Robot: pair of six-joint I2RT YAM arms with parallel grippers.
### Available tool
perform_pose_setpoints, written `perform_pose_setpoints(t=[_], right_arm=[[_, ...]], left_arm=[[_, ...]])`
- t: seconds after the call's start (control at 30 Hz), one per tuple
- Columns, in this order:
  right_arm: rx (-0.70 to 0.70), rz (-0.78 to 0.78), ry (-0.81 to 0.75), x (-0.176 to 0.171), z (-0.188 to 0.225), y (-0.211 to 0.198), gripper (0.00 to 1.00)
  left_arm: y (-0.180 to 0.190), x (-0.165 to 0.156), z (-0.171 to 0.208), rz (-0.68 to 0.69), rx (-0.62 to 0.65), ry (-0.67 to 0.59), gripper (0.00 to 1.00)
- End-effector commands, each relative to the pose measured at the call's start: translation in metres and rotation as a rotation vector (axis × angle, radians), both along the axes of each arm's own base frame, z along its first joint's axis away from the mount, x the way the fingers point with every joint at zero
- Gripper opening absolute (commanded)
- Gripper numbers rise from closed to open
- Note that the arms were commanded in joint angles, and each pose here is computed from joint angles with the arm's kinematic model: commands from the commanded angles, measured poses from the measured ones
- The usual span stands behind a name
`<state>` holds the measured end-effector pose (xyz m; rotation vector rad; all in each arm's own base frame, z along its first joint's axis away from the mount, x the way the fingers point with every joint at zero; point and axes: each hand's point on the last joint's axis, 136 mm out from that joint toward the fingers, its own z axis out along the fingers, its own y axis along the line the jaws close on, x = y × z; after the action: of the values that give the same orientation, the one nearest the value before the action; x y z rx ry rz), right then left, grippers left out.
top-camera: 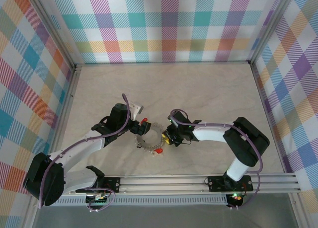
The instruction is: Put the keys on the keyring
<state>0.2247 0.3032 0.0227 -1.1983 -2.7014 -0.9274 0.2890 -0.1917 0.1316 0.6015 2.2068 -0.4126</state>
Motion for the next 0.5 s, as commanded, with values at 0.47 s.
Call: perform_pose_setpoints(t=[0.47], right_arm=[[-0.131,-0.162,0.064,-0.004,-0.002,-0.021,0.23]], left_arm=[[-0.003,0.004,0.009,-0.005,0.005,-0.014,1.00]])
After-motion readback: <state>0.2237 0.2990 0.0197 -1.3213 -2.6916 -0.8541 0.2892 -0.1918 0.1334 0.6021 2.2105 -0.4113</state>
